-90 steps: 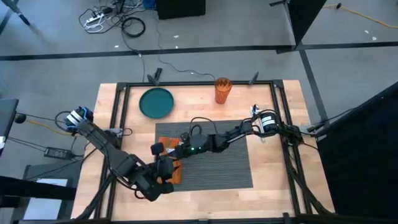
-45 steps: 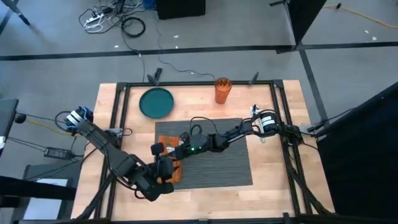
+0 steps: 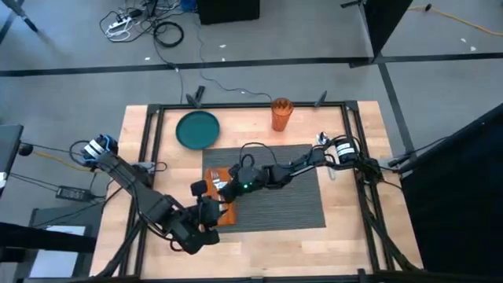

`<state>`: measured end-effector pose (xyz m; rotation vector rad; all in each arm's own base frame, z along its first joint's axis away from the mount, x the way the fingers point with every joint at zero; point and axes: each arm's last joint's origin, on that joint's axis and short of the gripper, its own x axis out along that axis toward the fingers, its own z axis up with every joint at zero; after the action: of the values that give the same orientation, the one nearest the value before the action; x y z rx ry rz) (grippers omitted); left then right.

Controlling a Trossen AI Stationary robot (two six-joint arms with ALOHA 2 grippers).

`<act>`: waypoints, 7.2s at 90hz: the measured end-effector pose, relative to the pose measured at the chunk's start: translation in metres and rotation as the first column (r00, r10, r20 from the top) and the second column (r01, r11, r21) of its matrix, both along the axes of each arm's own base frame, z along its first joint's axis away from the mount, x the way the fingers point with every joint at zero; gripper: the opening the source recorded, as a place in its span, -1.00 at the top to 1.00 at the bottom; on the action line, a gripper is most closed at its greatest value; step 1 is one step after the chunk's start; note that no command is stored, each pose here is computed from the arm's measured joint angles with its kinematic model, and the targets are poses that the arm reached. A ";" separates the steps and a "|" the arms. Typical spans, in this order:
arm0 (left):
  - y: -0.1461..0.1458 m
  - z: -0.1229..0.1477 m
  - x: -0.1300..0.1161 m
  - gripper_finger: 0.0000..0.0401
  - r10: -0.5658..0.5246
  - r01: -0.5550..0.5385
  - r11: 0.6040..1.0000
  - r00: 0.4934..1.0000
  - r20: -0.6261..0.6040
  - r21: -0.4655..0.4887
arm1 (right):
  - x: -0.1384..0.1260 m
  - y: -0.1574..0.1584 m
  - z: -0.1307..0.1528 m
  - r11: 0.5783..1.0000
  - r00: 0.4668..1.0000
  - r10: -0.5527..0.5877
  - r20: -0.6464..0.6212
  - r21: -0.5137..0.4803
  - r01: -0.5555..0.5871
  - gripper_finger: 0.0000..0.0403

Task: Set table place
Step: Put the silver fork on top of the orange table napkin, then adjust the black table placemat, then put the silver spoon on the middle right of the black table placemat

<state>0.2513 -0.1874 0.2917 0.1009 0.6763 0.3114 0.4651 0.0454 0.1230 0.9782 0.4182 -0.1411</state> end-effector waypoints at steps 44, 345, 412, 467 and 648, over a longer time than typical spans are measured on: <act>0.004 -0.001 -0.002 0.53 0.034 -0.036 0.998 0.999 -0.033 -0.056 | -0.096 0.030 0.095 0.717 0.816 0.178 -0.551 -0.495 -0.490 0.67; 0.025 -0.144 0.034 0.53 -0.170 0.049 0.948 0.914 -0.368 -0.315 | -0.179 0.070 -0.017 0.668 0.891 0.150 -0.429 -0.621 -0.411 0.69; 0.039 -0.093 0.078 0.53 -0.104 0.092 0.976 0.993 -0.055 -0.196 | -0.230 0.052 0.055 0.637 0.791 0.259 -0.554 -0.518 -0.571 0.69; 0.047 -0.161 0.092 0.53 -0.086 0.022 0.968 0.964 -0.250 -0.250 | -0.237 0.076 0.011 0.707 0.706 0.272 -0.654 -0.361 -0.608 0.69; 0.096 -0.117 0.111 0.53 -0.138 0.126 0.978 0.989 -0.061 -0.167 | -0.324 -0.170 0.032 0.940 0.404 -0.338 -0.850 -0.329 0.095 0.23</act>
<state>0.3618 -0.0914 0.1751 0.0009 0.7605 0.1241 0.1413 -0.1249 0.1552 0.6324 1.2533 -0.9937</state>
